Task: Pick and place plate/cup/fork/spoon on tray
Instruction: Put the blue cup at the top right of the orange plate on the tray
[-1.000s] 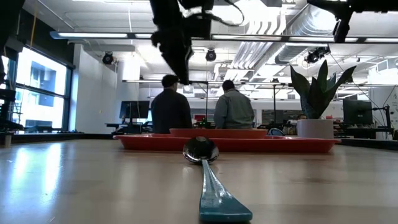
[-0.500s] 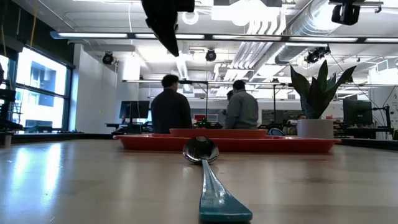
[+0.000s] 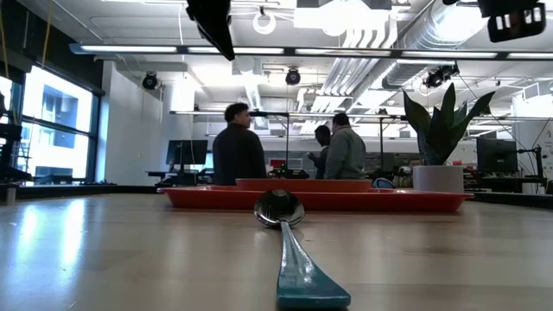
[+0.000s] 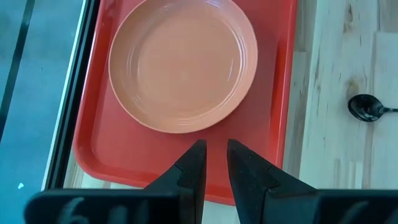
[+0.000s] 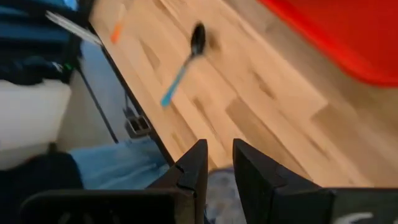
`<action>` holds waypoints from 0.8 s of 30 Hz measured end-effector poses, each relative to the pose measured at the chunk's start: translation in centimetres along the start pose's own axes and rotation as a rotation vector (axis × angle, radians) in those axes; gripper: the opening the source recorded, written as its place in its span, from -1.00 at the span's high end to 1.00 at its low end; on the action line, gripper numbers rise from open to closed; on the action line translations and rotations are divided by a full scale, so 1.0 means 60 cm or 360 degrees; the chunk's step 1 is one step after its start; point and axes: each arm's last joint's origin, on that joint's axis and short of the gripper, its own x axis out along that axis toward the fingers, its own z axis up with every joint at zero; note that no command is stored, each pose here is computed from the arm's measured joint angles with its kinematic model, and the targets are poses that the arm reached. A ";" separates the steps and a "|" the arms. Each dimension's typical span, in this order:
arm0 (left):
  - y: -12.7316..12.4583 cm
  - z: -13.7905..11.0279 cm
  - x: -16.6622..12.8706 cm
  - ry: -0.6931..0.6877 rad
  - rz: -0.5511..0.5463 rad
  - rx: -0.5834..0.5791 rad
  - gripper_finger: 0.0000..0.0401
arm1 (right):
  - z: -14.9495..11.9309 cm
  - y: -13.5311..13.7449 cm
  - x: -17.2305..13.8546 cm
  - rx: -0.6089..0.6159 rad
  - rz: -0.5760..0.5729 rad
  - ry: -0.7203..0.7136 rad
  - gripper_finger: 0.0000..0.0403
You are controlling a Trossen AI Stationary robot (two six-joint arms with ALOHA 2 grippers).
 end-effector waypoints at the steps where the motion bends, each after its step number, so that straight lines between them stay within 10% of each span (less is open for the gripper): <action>1: 0.000 -0.001 0.000 0.0003 0.0000 0.0000 0.72 | -0.003 0.003 0.006 0.0004 -0.0014 0.0029 0.67; 24: 0.000 -0.001 0.001 0.0008 0.0000 -0.0034 0.72 | -0.092 0.018 0.065 0.0177 -0.0471 0.0424 0.67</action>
